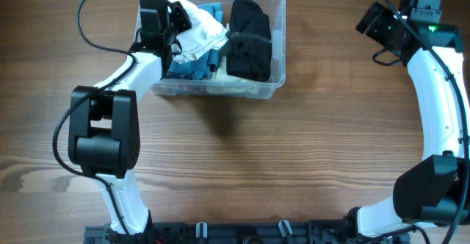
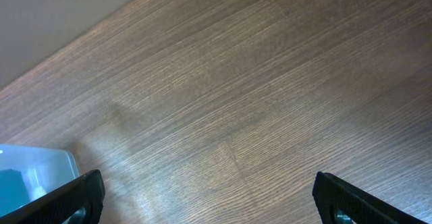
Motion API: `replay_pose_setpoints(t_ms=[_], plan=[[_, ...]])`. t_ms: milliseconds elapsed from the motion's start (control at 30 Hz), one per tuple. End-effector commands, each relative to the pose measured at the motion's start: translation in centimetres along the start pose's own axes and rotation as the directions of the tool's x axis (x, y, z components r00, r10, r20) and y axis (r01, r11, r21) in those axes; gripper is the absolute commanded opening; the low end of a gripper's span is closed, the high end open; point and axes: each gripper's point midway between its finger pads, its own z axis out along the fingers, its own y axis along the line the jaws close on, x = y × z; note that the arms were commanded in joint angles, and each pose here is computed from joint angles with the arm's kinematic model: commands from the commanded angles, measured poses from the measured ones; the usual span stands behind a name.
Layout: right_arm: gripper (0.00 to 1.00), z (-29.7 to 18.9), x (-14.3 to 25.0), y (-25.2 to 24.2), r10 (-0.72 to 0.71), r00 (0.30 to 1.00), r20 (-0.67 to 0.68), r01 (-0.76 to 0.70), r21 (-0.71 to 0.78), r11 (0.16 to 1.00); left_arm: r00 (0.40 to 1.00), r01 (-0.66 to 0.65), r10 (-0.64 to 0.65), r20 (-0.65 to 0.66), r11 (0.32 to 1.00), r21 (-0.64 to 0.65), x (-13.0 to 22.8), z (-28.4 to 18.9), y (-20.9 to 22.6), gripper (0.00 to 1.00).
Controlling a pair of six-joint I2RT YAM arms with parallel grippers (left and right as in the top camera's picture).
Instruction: Pack container
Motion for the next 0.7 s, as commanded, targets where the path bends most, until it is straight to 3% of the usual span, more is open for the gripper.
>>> replay_pose_setpoints(t_ms=[0, 133, 300, 367, 400, 433, 667], plan=[[1.0, 0.5, 0.3, 0.1, 0.007, 1.0, -0.013, -0.007, -0.001, 1.0, 1.0, -0.006, 0.005, -0.028, 0.999, -0.034, 1.0, 0.3, 1.1, 0.09], [1.0, 0.5, 0.3, 0.1, 0.007, 1.0, -0.013, -0.007, -0.001, 1.0, 0.998, -0.008, 0.008, 0.057, 1.0, 0.009, -2.9, -1.8, -1.0, 0.09], [1.0, 0.5, 0.3, 0.1, 0.008, 1.0, -0.013, -0.008, -0.001, 1.0, 0.975, -0.022, 0.001, 0.222, 0.995, 0.093, -10.5, -7.8, -5.1, 0.11], [1.0, 0.5, 0.3, 0.1, 0.008, 1.0, -0.013, -0.008, -0.001, 1.0, 0.967, -0.027, -0.003, 0.256, 0.994, 0.11, -12.6, -10.8, -6.3, 0.18], [1.0, 0.5, 0.3, 0.1, 0.008, 1.0, -0.013, -0.008, -0.001, 1.0, 0.967, -0.026, -0.002, 0.253, 0.994, 0.109, -13.2, -12.3, -6.6, 0.2], [1.0, 0.5, 0.3, 0.1, 0.007, 1.0, -0.013, -0.007, -0.001, 1.0, 0.973, -0.023, 0.0, 0.232, 0.995, 0.097, -13.5, -14.4, -6.8, 0.31], [1.0, 0.5, 0.3, 0.1, 0.008, 1.0, -0.013, -0.008, -0.001, 1.0, 0.998, -0.008, 0.007, 0.058, 1.0, 0.01, -10.9, -21.7, -5.7, 0.42]])
